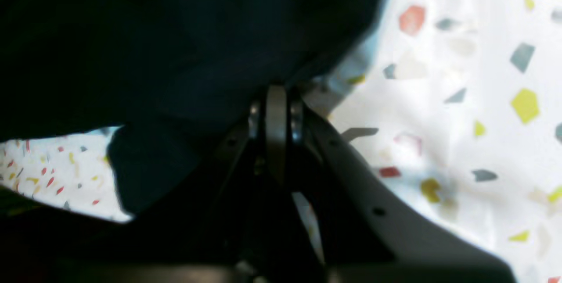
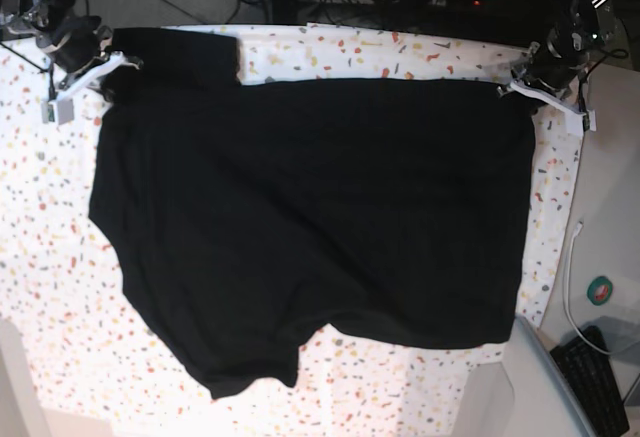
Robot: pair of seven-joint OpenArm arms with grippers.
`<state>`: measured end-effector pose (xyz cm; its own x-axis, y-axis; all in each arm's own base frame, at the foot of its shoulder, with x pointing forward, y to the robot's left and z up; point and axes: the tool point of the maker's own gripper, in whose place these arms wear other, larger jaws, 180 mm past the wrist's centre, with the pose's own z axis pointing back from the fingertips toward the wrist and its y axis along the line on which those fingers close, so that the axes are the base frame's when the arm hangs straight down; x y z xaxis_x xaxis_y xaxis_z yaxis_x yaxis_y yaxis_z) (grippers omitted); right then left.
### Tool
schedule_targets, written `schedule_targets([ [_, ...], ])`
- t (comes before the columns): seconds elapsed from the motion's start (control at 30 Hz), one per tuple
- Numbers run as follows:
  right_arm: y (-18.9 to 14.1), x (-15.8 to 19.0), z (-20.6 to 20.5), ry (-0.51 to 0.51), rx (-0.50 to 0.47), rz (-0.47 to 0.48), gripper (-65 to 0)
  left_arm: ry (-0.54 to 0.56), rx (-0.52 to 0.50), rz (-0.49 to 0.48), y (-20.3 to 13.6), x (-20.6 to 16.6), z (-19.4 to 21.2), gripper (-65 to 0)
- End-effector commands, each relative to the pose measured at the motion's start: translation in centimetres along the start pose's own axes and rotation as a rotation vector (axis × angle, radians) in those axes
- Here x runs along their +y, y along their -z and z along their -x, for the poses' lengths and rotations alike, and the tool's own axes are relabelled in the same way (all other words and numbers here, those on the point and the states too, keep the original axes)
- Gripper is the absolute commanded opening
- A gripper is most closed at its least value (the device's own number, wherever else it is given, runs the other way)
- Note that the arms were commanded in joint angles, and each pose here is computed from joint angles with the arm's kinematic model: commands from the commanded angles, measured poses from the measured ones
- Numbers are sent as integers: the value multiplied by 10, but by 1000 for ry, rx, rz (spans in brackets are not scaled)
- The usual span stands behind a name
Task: Layout the t-shirt on the table in an organized manner, then fold the t-shirt properly
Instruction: 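Regrasp the shirt edge with both grippers and drag it flat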
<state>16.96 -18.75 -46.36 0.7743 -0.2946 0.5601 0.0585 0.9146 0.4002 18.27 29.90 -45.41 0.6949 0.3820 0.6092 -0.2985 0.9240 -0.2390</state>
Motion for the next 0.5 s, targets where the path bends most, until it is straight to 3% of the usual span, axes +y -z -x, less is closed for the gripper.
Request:
schedule_targets([
  [0.0, -7, 1, 2, -1, -6, -5, -650, 8, -35, -10, -8, 7, -10, -650],
  [0.13, -12, -1, 12, 3, 14, 2, -650, 6, -42, -37, -14, 18, -13, -650],
  [0.2, -7, 0, -2, -12, -10, -3, -650, 13, -73, -11, -6, 6, -31, -650],
  [0.3, 1, -1, -37, -59, -53, -10, -650, 73, -61, 32, 12, -19, -60, -650],
  [0.47, 23, -14, -143, -99, -145, 46, -650, 220, -98, 44, 51, -89, -145, -650],
])
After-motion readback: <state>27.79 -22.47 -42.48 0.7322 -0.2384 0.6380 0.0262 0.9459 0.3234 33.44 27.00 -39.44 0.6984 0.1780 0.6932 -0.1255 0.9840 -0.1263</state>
